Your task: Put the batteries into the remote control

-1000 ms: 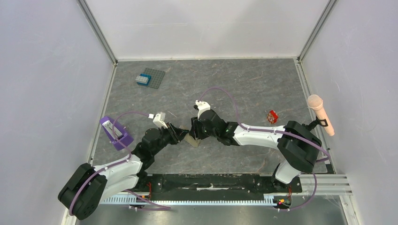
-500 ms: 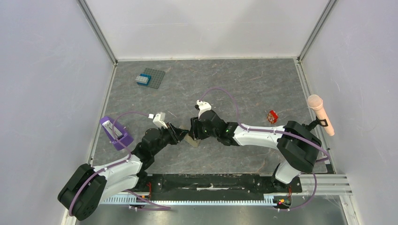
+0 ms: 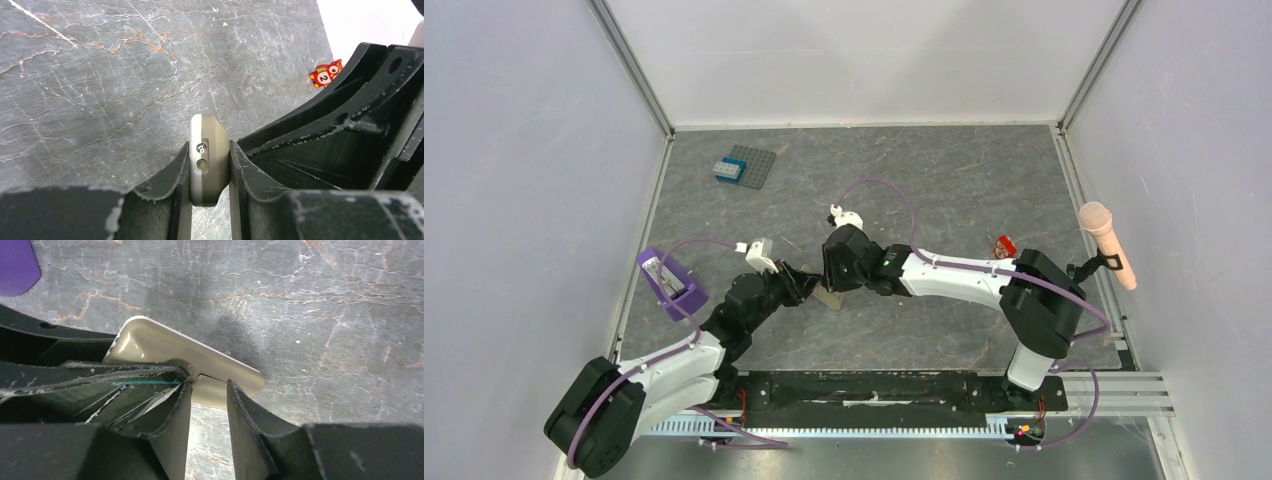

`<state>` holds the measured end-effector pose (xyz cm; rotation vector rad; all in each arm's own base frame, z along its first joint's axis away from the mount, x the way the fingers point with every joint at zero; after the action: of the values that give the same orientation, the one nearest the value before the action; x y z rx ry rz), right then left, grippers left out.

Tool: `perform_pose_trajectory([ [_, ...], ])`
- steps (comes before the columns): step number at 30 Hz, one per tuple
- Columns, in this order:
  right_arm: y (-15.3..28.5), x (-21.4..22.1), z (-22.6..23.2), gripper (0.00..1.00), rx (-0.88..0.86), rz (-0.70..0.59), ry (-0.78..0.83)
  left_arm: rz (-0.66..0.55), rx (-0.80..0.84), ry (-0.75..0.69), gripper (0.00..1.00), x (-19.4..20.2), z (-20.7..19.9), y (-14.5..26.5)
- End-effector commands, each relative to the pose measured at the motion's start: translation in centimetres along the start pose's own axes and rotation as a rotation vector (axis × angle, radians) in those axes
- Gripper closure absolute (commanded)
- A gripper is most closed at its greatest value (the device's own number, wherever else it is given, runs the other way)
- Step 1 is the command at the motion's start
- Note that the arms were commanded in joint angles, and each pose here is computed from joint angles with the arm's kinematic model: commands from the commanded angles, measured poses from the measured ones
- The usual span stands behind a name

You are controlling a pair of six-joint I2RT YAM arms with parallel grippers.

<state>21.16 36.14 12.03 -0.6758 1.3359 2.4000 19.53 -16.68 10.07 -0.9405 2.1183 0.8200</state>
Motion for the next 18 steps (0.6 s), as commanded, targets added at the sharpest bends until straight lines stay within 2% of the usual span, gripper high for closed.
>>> perform_pose_trajectory([
  [1, -0.3, 1.2, -3.8, 0.67, 0.220, 0.025, 0.085, 0.018, -0.035, -0.154, 0.98, -0.4, 0.3, 0.0],
  [5, 1.2, -0.5, -3.8, 0.67, 0.272, -0.018, 0.132, 0.011, -0.075, -0.218, 0.98, -1.1, 0.6, 0.0],
  [11, 2.8, -1.7, -3.0, 0.67, 0.246, -0.051, 0.141, 0.015, -0.074, -0.262, 0.98, -1.7, 0.3, -0.3],
  [16, 3.4, -0.7, -2.0, 0.64, 0.082, -0.038, 0.150, 0.022, -0.034, -0.207, 0.98, -1.9, -0.8, -0.3],
  [18, 4.2, 0.2, -2.3, 0.58, -0.023, -0.069, 0.106, 0.018, -0.008, -0.170, 0.98, -2.1, -1.4, -0.1],
])
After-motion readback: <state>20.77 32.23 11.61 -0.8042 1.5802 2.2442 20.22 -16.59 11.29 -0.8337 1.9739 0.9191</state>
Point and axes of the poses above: each gripper's point midway between its finger pads, its own y axis back along the fingers, its own z axis along the line the jaws close on, x = y × z, the point moved 5 cm from there along y, back along the fingers, and after that the axes turned 7 degrees about -y, right-handed, at the moved point
